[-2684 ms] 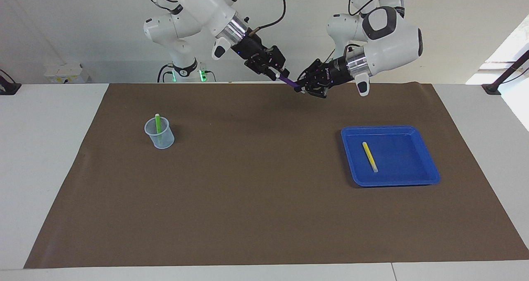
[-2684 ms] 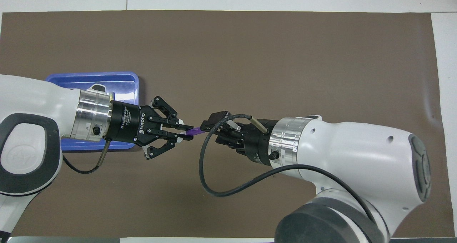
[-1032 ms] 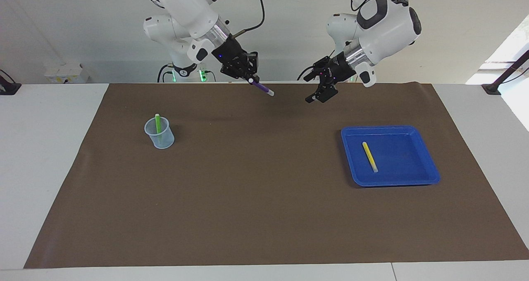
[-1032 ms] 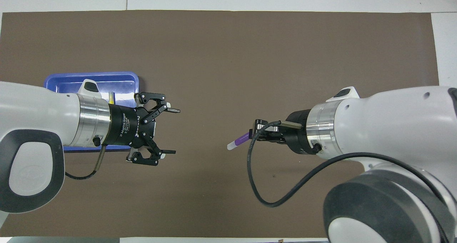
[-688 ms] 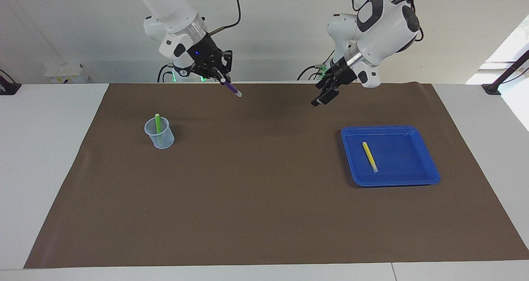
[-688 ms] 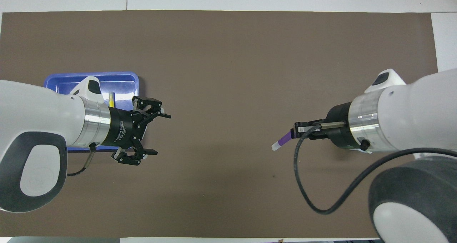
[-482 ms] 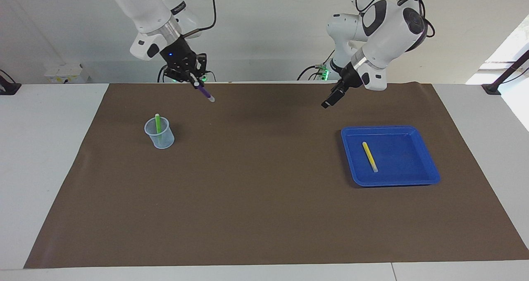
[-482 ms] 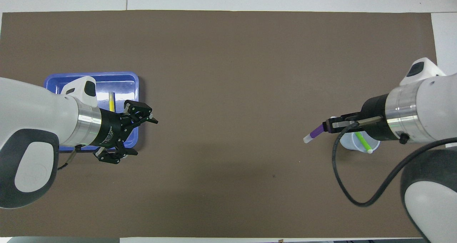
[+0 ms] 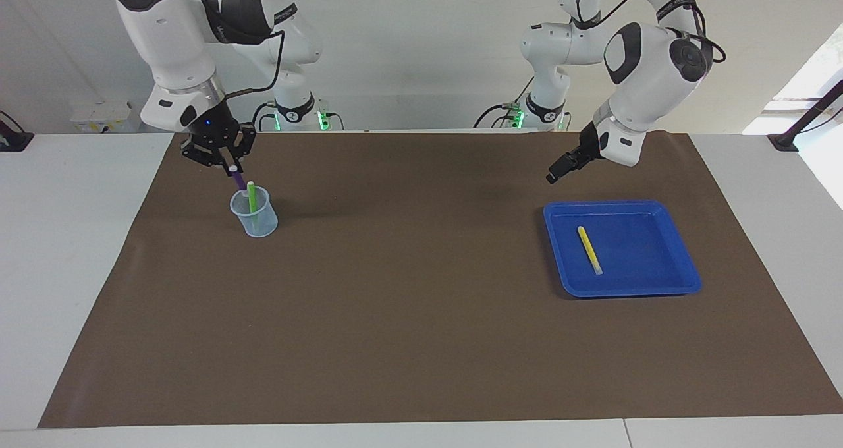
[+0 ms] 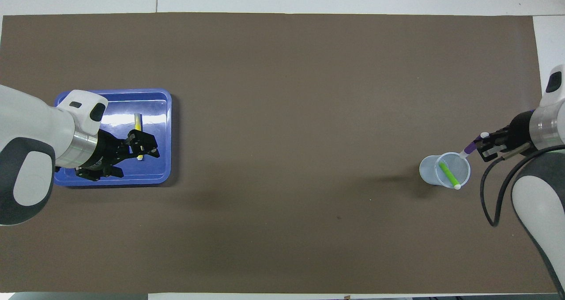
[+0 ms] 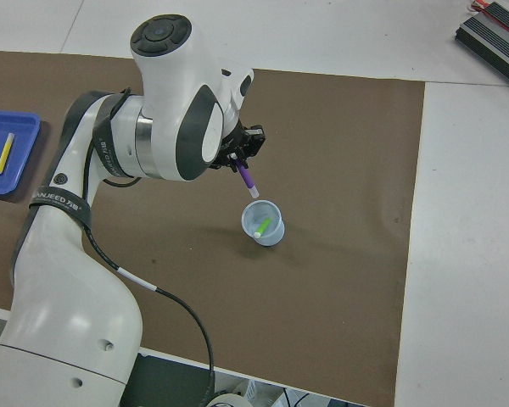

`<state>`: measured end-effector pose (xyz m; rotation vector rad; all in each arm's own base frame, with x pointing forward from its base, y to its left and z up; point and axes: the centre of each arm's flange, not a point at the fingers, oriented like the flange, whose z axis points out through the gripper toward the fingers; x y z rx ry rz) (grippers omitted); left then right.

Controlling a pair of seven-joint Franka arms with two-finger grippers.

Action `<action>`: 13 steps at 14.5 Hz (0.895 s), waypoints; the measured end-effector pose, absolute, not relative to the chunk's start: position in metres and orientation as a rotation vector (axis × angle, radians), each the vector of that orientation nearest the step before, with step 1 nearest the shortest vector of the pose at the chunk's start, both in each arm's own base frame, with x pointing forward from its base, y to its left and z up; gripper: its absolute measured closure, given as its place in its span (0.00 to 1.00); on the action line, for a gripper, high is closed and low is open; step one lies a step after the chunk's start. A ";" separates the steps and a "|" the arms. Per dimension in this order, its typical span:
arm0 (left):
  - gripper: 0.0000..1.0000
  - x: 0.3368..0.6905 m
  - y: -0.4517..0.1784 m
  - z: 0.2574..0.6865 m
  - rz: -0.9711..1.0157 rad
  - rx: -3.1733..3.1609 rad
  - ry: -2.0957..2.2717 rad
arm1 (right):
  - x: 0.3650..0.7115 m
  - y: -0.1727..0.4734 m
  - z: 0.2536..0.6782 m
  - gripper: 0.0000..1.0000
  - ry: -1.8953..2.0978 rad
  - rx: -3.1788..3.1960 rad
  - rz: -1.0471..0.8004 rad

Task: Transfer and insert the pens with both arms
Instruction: 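Carry the purple pen to the cup while the left gripper reaches the tray, then release the purple pen while the left gripper grasps the yellow pen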

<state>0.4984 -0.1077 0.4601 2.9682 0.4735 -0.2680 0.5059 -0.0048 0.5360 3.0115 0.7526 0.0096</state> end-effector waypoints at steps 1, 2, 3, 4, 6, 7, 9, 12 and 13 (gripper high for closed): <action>0.00 0.505 -0.102 0.451 -0.247 2.999 0.387 | 0.502 -0.010 0.528 0.82 0.756 3.010 -0.002; 0.00 0.511 -0.096 0.443 -0.227 3.018 0.310 | 0.498 -0.012 0.520 0.82 0.751 3.009 -0.004; 0.00 0.517 -0.091 0.433 -0.213 3.034 0.250 | 0.493 -0.014 0.510 0.82 0.747 3.009 -0.008; 0.00 0.522 -0.088 0.422 -0.206 3.054 0.196 | 0.488 -0.013 0.501 0.82 0.747 3.009 -0.019; 0.00 0.532 -0.087 0.395 -0.196 3.086 0.100 | 0.481 -0.013 0.490 0.82 0.748 3.010 -0.044; 0.00 0.536 -0.087 0.385 -0.195 3.092 0.052 | 0.479 -0.013 0.484 0.82 0.748 3.013 -0.061; 0.00 0.543 -0.082 0.367 -0.187 3.092 -0.033 | 0.475 -0.013 0.475 0.82 0.748 3.017 -0.085; 0.01 0.552 -0.073 0.346 -0.165 3.090 -0.062 | 0.474 -0.013 0.471 0.81 0.748 3.016 -0.082; 0.03 0.554 -0.071 0.339 -0.162 3.089 -0.061 | 0.475 -0.014 0.470 0.76 0.748 3.014 -0.072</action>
